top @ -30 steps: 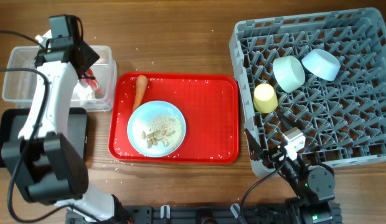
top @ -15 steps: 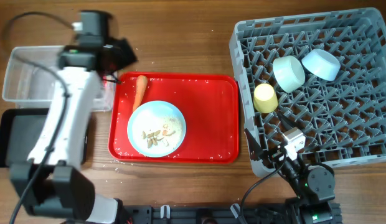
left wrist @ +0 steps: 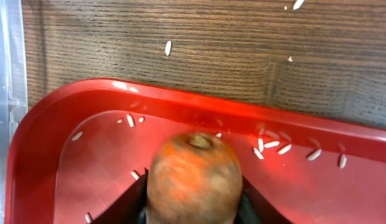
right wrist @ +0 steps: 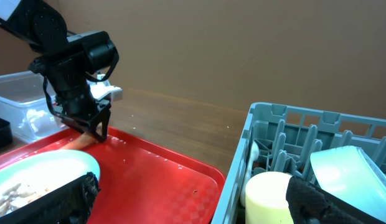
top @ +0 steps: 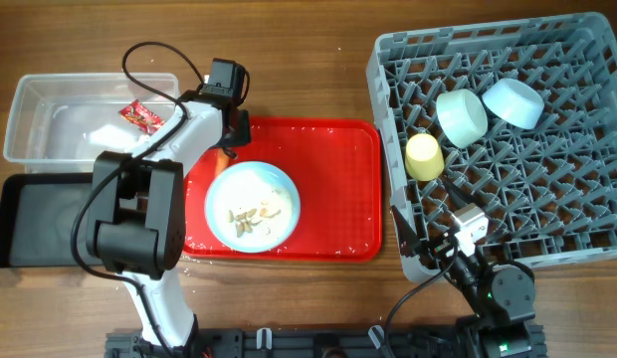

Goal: Sort waste into correct bins and load items into the dishwasher rack
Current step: 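Grasp the carrot with the left gripper and move it to the black tray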

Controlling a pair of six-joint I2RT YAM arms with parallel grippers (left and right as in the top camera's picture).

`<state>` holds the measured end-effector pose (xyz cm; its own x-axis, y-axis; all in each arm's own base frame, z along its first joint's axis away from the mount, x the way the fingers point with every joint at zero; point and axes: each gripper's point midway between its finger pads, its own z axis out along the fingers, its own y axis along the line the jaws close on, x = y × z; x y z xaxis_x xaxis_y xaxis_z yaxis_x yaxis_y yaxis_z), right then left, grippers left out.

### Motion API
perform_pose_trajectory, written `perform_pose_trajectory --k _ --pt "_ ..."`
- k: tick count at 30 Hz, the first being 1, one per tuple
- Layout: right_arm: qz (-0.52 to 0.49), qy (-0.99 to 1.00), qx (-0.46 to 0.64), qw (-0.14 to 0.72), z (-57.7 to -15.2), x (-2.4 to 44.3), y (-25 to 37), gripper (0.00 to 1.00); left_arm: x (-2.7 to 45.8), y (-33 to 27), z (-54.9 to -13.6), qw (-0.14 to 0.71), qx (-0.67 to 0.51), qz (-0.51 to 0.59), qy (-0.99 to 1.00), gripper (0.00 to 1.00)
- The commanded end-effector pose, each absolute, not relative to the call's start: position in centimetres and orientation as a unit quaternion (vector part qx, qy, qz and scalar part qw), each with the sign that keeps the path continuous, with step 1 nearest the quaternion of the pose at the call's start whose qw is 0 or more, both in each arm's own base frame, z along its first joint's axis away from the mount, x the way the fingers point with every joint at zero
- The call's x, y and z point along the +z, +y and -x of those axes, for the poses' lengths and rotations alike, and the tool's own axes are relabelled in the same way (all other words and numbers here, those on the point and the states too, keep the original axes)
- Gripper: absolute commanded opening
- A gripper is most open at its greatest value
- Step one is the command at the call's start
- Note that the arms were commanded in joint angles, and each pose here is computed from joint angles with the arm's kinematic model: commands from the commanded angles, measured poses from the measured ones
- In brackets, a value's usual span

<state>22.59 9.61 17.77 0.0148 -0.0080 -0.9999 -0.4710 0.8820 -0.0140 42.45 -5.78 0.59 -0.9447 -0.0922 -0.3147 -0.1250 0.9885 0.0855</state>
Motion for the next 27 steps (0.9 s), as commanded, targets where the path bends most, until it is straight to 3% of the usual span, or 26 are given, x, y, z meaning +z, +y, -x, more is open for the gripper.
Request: perform_pose_trajectory --k 1,8,10,13,16,23,27 --pt "0.169 0.682 0.17 0.691 -22.6 17.8 9.5 1.0 2.7 -5.8 -43.9 0.183 0.052 0.055 0.98 0.31" --pt "0.169 0.682 0.17 0.69 -22.6 17.8 9.5 1.0 14.6 -5.6 -45.0 0.29 0.033 0.068 0.954 0.29" --pt "0.169 0.682 0.17 0.69 -22.6 17.8 9.5 1.0 17.1 -4.3 -43.7 0.304 0.052 0.093 0.947 0.27" --pt "0.169 0.682 0.17 0.691 -22.6 17.8 9.5 1.0 19.5 0.0 -38.6 0.273 0.091 0.21 0.934 0.18" --pt "0.169 0.682 0.17 0.691 -22.6 17.8 9.5 1.0 19.4 3.9 -33.2 0.204 0.119 0.294 0.926 0.04" --pt "0.169 0.682 0.17 0.691 -22.6 17.8 9.5 1.0 13.1 14.1 -24.9 0.099 0.143 0.573 0.801 0.04" --pt "0.169 0.682 0.17 0.691 -22.6 17.8 9.5 1.0 8.0 17.1 -22.1 0.076 0.079 0.676 0.729 0.04"
